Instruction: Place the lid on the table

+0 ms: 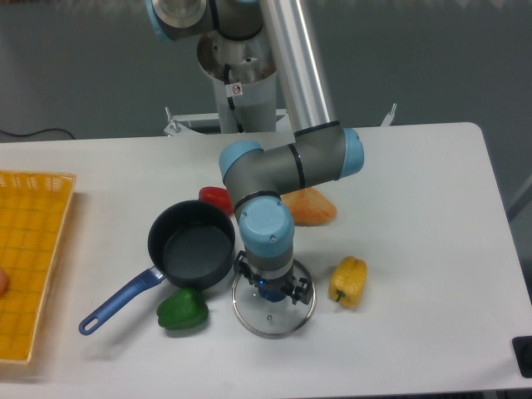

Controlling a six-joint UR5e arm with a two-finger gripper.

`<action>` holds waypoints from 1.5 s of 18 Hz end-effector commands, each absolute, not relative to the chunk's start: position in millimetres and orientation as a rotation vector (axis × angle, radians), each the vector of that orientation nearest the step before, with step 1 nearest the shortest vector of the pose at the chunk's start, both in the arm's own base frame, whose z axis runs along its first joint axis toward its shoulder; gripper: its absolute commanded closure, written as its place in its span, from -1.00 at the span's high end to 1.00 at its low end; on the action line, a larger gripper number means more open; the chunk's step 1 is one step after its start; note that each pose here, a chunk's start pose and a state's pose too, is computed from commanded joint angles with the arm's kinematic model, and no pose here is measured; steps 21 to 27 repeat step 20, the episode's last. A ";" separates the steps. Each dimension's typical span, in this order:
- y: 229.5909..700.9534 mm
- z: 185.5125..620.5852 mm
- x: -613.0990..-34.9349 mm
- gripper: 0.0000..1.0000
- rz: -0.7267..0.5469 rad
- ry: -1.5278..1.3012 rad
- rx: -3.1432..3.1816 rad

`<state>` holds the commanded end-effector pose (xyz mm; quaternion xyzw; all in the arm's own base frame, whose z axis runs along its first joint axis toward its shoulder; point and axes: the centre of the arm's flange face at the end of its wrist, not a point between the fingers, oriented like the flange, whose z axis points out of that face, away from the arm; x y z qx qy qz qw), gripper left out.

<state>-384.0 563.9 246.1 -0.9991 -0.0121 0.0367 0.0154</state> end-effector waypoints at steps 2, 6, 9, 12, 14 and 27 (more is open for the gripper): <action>562.2 263.9 -384.0 1.00 0.147 0.016 -3.091; 551.0 313.7 -382.7 1.00 0.255 0.307 -3.051; 538.7 344.4 -376.5 1.00 0.357 0.450 -3.055; 532.2 353.9 -367.1 1.00 0.369 0.498 -3.043; 528.1 355.1 -362.9 1.00 0.368 0.500 -3.044; 522.4 356.5 -359.8 1.00 0.360 0.497 -3.050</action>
